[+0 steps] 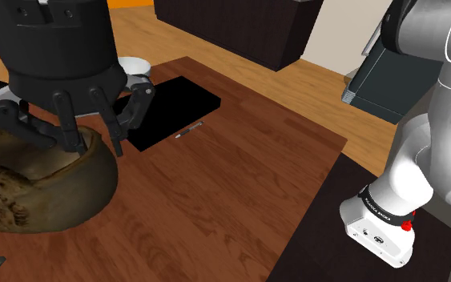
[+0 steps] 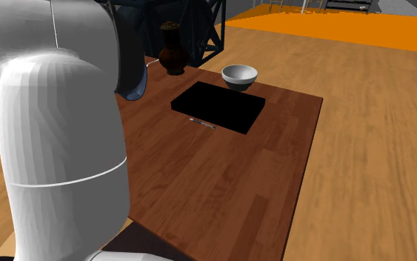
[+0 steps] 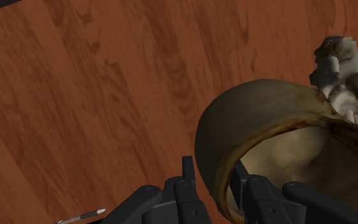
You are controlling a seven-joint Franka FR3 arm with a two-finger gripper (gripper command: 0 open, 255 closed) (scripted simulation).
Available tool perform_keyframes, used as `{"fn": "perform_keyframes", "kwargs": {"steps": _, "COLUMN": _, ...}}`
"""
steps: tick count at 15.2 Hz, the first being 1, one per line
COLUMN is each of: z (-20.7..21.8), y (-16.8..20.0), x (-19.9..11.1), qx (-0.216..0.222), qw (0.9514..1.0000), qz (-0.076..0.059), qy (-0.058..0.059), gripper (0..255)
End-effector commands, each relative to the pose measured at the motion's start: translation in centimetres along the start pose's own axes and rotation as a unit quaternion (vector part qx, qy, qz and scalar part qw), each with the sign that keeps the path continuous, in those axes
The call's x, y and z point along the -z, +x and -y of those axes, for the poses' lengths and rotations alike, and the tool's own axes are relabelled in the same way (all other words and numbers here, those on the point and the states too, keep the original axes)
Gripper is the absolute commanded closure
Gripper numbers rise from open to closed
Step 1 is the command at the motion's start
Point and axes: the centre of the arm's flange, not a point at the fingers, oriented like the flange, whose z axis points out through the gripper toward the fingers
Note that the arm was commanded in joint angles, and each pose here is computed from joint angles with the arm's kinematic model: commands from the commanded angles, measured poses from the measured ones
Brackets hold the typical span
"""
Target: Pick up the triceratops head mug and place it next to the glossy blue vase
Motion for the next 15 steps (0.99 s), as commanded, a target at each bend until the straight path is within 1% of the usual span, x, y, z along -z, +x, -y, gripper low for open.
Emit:
{"fn": "perform_keyframes", "kwargs": {"steps": 1, "z": 0.0, "y": -0.1, "x": -1.2, "qx": 0.0, "qw": 1.0, "qz": 0.0, "qy": 0.001, "gripper": 255}}
{"fn": "perform_keyframes", "kwargs": {"steps": 15, "z": -0.4, "y": -0.6, "x": -8.6, "qx": 0.0, "qw": 1.0, "qz": 0.0, "qy": 0.001, "gripper": 255}}
